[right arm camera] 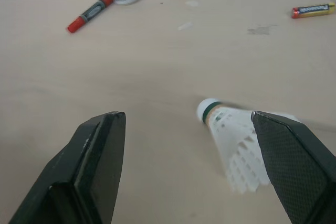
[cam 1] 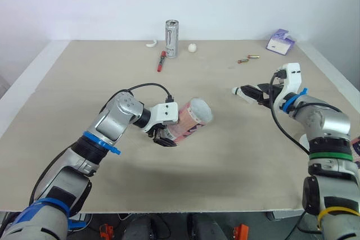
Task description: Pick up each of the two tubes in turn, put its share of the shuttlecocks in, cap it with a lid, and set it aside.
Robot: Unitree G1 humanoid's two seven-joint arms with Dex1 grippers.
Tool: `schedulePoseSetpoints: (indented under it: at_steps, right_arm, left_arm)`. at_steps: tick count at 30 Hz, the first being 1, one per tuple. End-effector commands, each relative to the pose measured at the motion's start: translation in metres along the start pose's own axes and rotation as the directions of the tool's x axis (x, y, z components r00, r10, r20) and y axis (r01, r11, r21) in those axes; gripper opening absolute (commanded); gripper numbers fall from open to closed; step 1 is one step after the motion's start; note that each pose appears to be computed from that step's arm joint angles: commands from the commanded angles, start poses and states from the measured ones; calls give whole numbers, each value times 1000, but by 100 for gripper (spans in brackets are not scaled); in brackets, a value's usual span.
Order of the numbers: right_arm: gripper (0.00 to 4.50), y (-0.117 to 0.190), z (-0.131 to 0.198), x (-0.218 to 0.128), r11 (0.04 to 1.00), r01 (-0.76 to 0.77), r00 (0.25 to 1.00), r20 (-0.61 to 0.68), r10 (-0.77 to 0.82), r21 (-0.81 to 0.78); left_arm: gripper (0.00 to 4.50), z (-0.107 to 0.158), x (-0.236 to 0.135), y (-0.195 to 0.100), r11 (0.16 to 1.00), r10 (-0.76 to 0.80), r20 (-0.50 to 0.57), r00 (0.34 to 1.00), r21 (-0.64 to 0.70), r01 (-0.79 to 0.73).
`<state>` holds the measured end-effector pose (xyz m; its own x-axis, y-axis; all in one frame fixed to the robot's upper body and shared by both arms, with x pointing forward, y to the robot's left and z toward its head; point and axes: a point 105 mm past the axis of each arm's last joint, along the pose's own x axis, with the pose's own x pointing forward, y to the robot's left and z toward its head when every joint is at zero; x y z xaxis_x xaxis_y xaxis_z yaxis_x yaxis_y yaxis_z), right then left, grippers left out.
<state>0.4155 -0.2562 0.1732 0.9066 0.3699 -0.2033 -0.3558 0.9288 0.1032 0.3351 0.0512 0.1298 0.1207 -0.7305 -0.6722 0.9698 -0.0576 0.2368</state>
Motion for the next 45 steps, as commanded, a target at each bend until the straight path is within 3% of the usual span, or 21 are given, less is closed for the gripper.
schedulePoseSetpoints:
  at_steps: [1,15,36,39,45]
  right_arm:
    - [411,-7,4,5,999,38,999,14,-38,-1]
    - [411,-1,1,2,1000,24,999,29,-23,-17]
    - [411,3,-3,39,999,40,999,-3,-40,33]
    - [329,2,-1,40,998,48,999,5,-48,34]
    - [40,2,1,41,999,46,999,14,-47,26]
  left_arm:
    - [371,-10,6,-9,999,-43,-34,999,-27,42]
    - [371,-12,6,-10,998,-41,-38,998,-41,39]
    - [371,-14,5,-13,998,-33,-40,999,-51,31]
    - [371,-15,5,-13,998,-31,-41,999,-53,29]
    - [371,-15,5,-13,998,-25,-41,999,-53,23]
